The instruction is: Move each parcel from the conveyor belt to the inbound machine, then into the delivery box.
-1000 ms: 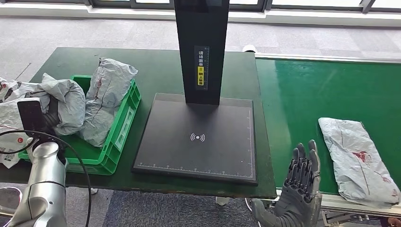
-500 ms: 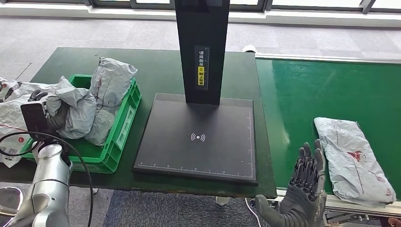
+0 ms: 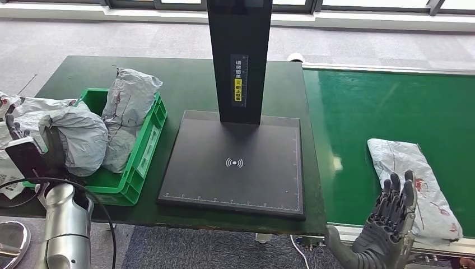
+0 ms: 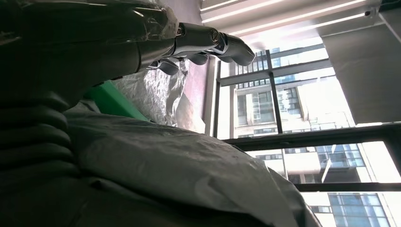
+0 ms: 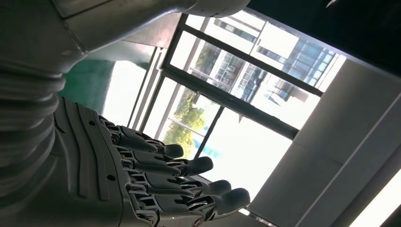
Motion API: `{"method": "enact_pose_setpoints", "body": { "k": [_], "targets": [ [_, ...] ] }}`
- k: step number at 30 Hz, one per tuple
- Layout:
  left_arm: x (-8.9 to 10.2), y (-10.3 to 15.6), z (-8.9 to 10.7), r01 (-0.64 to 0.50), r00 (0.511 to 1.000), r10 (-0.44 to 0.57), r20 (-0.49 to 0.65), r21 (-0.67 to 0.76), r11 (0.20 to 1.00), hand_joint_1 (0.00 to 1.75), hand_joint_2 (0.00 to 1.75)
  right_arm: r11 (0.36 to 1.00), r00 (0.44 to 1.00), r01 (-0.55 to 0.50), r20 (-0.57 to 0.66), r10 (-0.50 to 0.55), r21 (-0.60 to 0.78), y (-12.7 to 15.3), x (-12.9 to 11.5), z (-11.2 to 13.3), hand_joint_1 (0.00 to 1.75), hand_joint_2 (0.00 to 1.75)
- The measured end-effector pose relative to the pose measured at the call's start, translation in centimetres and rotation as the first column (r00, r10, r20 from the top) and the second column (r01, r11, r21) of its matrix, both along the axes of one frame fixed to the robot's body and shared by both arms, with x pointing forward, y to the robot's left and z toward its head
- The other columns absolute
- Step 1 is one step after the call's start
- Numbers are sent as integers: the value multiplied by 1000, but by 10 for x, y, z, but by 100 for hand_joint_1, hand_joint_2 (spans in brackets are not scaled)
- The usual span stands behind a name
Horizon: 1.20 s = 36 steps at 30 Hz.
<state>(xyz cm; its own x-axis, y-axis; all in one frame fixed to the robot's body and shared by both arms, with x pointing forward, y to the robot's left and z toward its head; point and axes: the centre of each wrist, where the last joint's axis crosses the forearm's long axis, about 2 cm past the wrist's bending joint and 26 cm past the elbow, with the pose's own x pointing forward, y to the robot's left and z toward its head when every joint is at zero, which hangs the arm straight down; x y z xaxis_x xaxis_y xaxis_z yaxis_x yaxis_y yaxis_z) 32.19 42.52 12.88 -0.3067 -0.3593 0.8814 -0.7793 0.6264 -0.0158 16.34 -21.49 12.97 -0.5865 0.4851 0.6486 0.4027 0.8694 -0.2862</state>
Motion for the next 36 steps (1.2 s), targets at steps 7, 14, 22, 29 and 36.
{"method": "enact_pose_setpoints", "body": {
  "k": [7, 14, 22, 29, 36],
  "targets": [
    [-22, -5, 8, -146, 987, 142, 81, 43, 988, 0, 0, 999, 1000, 28, 10, -28, -23, -4, 3, 1, 0, 175],
    [-29, -8, 18, -233, 972, 234, 10, 112, 966, 0, 0, 998, 999, 52, 7, -52, -31, -8, 5, 0, 0, 175],
    [20, -25, 25, -58, 928, 161, -337, 295, 954, 0, 0, 997, 998, 61, 6, -61, -49, -9, 5, -1, 0, 175],
    [55, -35, 25, 63, 885, 97, -455, 324, 944, 0, 0, 996, 998, 62, 3, -62, -58, -10, 5, -1, 0, 175],
    [68, -37, 23, 109, 818, 112, -564, 344, 933, 0, 0, 997, 999, 46, -2, -47, -60, -11, 6, -1, 0, 175]
  ]
}}
